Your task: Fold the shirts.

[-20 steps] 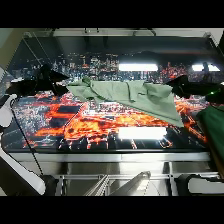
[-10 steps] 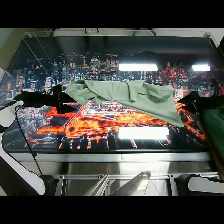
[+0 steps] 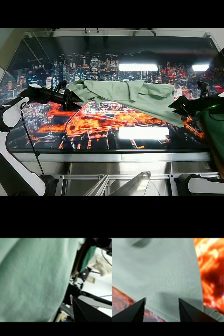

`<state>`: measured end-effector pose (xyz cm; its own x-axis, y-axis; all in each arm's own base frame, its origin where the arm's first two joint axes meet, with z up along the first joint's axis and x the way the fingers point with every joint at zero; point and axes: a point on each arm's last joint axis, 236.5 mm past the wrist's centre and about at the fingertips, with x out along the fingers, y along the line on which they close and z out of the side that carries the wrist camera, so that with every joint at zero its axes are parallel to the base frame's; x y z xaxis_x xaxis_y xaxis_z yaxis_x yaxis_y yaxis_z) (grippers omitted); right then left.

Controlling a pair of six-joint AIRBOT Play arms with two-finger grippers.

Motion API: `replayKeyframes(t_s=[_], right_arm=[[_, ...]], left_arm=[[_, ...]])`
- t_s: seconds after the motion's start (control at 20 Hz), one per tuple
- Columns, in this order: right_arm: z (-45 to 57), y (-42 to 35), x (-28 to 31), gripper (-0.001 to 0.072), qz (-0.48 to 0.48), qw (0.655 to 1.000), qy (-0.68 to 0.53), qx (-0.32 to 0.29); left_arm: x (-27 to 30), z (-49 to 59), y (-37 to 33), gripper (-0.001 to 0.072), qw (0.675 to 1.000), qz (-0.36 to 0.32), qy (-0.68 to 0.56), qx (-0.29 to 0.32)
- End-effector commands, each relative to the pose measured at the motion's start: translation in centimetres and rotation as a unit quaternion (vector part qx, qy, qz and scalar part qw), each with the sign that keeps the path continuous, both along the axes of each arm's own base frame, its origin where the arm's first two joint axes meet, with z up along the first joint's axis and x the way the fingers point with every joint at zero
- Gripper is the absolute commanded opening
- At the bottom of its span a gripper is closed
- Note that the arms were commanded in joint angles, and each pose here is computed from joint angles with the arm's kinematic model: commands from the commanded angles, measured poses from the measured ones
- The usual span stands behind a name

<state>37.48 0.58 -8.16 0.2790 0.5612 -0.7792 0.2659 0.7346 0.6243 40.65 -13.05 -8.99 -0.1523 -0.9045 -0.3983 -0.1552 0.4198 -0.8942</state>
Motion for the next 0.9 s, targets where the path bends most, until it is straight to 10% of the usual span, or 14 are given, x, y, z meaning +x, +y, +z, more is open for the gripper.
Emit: replayKeyframes(t_s=[0.0, 0.1, 0.2, 0.85], right_arm=[[-0.1, 0.6, -0.2, 0.0466, 0.009, 1.0, 0.003, 0.0], [-0.1, 1.2, -0.1, 0.0466, 0.016, 1.0, 0.002, 0.001], [-0.1, 1.4, -0.2, 0.0466, 0.02, 1.0, 0.003, -0.001], [1.4, -3.8, -0.5, 0.0466, -0.052, 0.998, -0.008, 0.021]], left_arm=[[1.8, -1.8, 1.1, 0.0502, 0.998, 0.009, -0.035, 0.059], [2.9, -1.9, 0.3, 0.0375, 0.996, 0.025, -0.05, 0.063], [2.6, -1.3, -1.2, -0.0004, 0.997, 0.011, -0.056, 0.045], [4.3, 8.9, 1.4, 0.0022, 0.984, 0.047, -0.094, -0.143]])
